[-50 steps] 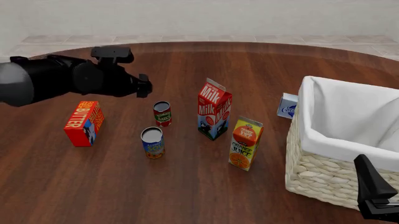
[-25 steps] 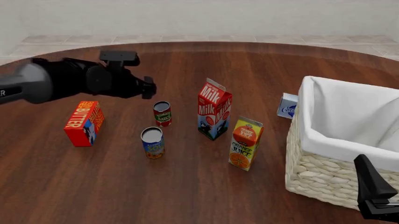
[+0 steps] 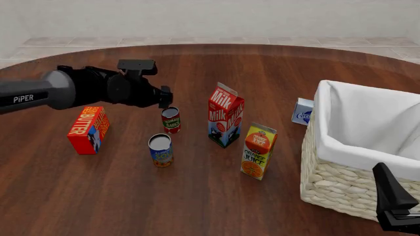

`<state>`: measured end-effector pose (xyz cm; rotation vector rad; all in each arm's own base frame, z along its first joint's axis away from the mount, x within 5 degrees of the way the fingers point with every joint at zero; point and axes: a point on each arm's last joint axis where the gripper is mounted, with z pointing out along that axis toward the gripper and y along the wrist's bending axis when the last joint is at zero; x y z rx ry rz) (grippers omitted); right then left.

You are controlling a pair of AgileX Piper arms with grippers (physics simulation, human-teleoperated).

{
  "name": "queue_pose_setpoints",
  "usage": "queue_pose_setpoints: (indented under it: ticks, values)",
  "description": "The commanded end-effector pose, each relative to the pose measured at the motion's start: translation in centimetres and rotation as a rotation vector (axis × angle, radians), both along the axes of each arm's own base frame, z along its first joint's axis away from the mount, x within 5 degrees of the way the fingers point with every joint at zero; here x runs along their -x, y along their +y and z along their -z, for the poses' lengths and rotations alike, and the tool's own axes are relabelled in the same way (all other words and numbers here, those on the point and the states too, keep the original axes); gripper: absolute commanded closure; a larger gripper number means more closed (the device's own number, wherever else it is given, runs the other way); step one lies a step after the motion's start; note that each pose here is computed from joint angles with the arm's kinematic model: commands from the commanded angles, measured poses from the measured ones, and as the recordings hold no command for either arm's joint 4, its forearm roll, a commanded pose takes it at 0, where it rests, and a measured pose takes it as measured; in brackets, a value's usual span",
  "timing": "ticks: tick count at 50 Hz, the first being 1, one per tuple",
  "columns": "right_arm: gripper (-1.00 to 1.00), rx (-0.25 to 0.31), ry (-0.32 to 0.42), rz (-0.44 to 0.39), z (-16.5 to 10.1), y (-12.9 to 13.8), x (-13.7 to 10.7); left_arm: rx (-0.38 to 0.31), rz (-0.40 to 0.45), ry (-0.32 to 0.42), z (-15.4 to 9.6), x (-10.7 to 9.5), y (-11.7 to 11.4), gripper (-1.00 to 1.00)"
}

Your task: Pick up the tomato sauce, and put it in the basket.

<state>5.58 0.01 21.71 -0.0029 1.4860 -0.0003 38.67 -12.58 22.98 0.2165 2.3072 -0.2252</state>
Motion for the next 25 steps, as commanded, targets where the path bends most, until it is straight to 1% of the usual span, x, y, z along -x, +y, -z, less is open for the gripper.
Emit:
queue_pose_setpoints:
  ticks: [1,25]
  values:
    - [-1.0,0.0,0.0,0.0,0.0,0.0,0.0,-0.004,0.01,0.013,0.8,-0.6,-0.6,-1.0]
    - [-1.0,0.0,0.0,0.0,0.0,0.0,0.0,-0.008,0.01,0.029,1.8,-1.6,-1.1,-1.0]
